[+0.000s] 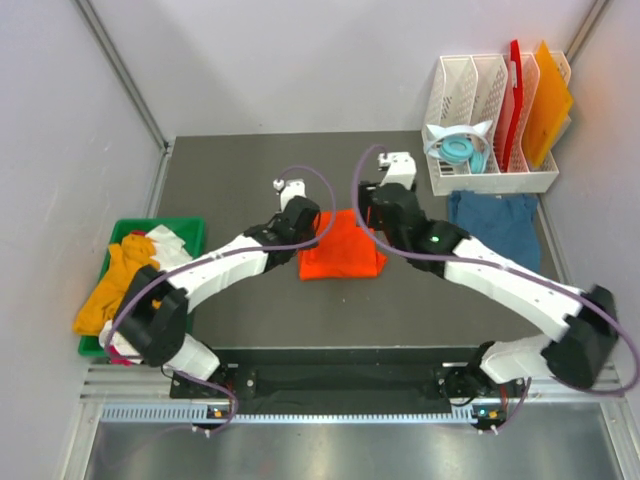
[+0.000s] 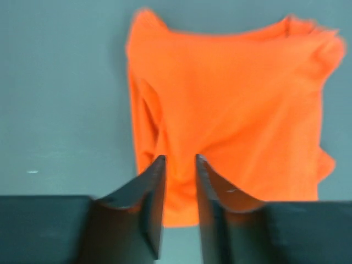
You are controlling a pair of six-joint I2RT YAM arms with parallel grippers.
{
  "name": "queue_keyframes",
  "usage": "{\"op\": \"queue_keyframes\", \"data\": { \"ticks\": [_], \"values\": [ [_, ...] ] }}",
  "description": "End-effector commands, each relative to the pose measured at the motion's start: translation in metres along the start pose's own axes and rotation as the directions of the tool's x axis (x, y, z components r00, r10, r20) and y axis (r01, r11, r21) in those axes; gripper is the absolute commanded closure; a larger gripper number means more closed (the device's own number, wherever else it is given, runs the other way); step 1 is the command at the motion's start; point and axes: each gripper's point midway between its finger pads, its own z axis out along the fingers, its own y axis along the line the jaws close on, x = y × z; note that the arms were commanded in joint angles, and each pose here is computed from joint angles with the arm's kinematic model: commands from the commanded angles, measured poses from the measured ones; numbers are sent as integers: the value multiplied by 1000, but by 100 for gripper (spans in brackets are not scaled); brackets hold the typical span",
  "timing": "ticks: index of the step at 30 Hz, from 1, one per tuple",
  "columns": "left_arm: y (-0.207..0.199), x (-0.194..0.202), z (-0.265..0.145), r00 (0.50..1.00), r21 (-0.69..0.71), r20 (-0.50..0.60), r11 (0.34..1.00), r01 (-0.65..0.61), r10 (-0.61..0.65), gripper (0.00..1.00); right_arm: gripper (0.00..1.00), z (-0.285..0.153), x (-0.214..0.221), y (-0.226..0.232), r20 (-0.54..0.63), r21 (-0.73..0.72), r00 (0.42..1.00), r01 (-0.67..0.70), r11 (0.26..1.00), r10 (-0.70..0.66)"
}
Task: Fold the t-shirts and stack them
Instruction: Fold the long partially folded tshirt into a neat square
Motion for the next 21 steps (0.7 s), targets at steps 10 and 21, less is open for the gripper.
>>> {"op": "queue_keyframes", "data": {
  "ticks": [10,21],
  "values": [
    [68,-60,-65,962,-191,271,981,22,31,42,19,-89,18,-94,76,167,997,2,986,-15],
    [62,-33,-88,976,-48,217,999,16,-6,44,0,-107,30,-196,391,518,909,-89,850,-144]
  ]
}}
